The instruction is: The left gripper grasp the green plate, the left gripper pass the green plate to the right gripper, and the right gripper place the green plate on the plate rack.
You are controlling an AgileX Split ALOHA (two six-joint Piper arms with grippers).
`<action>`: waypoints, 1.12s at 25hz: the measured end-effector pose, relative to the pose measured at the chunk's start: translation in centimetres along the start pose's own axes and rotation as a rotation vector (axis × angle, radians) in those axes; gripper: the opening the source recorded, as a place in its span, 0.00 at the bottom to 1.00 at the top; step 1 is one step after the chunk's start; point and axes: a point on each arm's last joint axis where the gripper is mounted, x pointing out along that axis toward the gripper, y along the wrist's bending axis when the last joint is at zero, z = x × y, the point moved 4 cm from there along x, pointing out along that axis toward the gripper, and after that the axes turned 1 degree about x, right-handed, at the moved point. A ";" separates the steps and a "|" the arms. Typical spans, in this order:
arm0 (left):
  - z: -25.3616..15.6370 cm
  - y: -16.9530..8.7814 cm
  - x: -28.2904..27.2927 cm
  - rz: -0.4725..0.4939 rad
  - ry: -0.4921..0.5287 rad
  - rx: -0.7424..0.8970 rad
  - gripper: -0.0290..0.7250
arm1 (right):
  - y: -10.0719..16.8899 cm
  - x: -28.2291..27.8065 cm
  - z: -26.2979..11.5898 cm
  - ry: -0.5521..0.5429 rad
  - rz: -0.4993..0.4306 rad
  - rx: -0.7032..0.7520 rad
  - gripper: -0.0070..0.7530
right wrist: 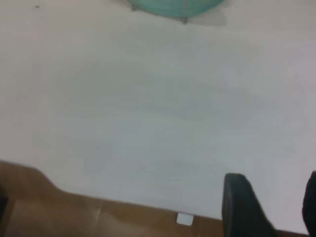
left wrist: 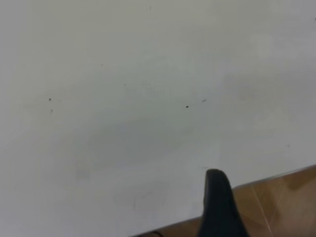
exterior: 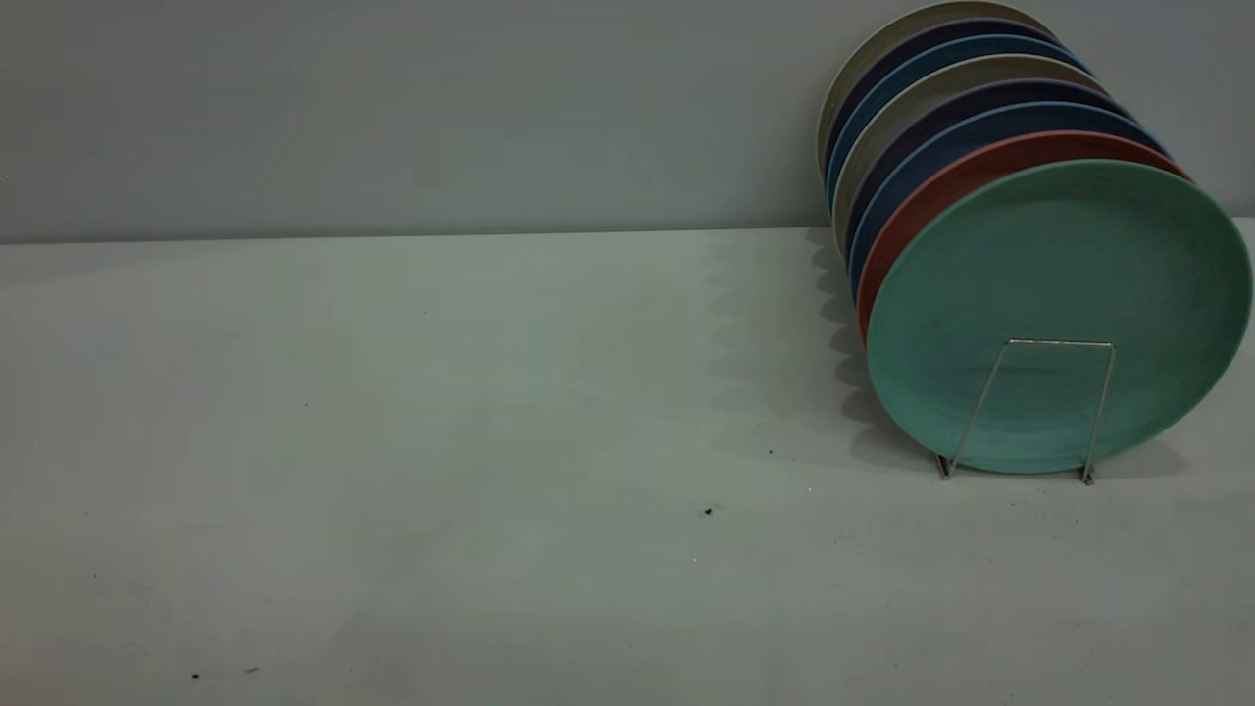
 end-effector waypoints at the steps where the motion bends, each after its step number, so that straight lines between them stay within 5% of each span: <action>1: 0.0 0.0 0.0 0.000 -0.001 0.000 0.73 | -0.1 0.0 0.0 0.000 -0.005 0.003 0.43; 19: 0.0 0.0 0.0 0.003 -0.003 -0.002 0.73 | -0.1 0.0 0.0 0.000 -0.008 0.010 0.43; 28: -0.3 0.2 -0.5 0.149 -0.055 -0.124 0.73 | -0.4 -1.6 -0.7 -0.133 -0.081 0.068 0.43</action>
